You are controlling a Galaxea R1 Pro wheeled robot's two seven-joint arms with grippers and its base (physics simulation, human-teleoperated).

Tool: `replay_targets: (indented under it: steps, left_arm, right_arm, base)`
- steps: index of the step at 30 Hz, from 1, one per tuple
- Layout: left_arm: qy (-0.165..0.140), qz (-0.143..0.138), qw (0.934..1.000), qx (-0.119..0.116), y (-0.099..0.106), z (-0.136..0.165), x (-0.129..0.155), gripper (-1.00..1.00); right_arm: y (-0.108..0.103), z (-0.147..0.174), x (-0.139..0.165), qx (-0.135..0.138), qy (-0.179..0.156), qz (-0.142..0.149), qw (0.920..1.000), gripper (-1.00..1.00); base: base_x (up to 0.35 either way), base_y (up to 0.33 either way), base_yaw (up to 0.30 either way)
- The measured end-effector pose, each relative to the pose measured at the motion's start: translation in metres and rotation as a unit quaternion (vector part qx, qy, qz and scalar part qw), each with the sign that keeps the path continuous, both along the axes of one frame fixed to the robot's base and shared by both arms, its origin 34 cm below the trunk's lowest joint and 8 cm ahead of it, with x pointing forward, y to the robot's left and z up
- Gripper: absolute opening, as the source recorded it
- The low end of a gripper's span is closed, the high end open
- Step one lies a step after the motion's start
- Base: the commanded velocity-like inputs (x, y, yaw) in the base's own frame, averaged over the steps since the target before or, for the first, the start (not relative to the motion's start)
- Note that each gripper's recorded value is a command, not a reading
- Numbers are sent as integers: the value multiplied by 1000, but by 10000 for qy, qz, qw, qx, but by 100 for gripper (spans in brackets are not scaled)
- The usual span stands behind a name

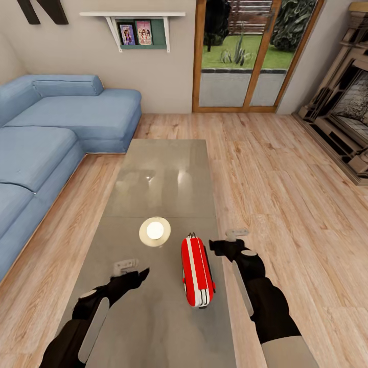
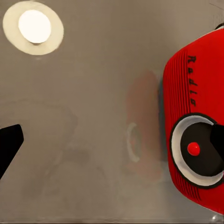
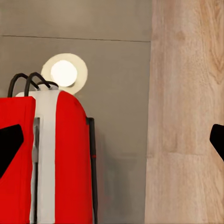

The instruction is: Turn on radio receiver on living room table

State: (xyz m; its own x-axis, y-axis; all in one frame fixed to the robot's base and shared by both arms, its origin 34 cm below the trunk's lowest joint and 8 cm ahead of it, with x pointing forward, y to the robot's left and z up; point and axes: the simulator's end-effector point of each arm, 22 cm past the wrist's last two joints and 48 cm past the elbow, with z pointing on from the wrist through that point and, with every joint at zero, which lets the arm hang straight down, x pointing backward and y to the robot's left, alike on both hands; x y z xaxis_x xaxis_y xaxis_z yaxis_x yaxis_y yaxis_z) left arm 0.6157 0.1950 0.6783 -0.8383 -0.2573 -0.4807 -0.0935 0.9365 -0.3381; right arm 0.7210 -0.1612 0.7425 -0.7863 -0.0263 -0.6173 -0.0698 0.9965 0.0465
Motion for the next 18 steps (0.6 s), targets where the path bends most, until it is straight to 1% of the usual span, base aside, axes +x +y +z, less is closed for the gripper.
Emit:
replay_targets:
  steps: [9,16,18]
  left_arm:
    - [6,2,10000,13,1,-2,1,100]
    - [-6,16,10000,-1,1,-2,1,100]
    - [2,15,10000,-4,0,-2,1,100]
  right_arm:
    - [4,-1,-1,64,15,17,10000,100]
    - [3,-5,-3,25,66,32,10000,100]
    - [2,-9,-6,15,138,39,9999,100]
  base:
    - [0,0,0]
    - [0,0,0]
    - [0,0,0]
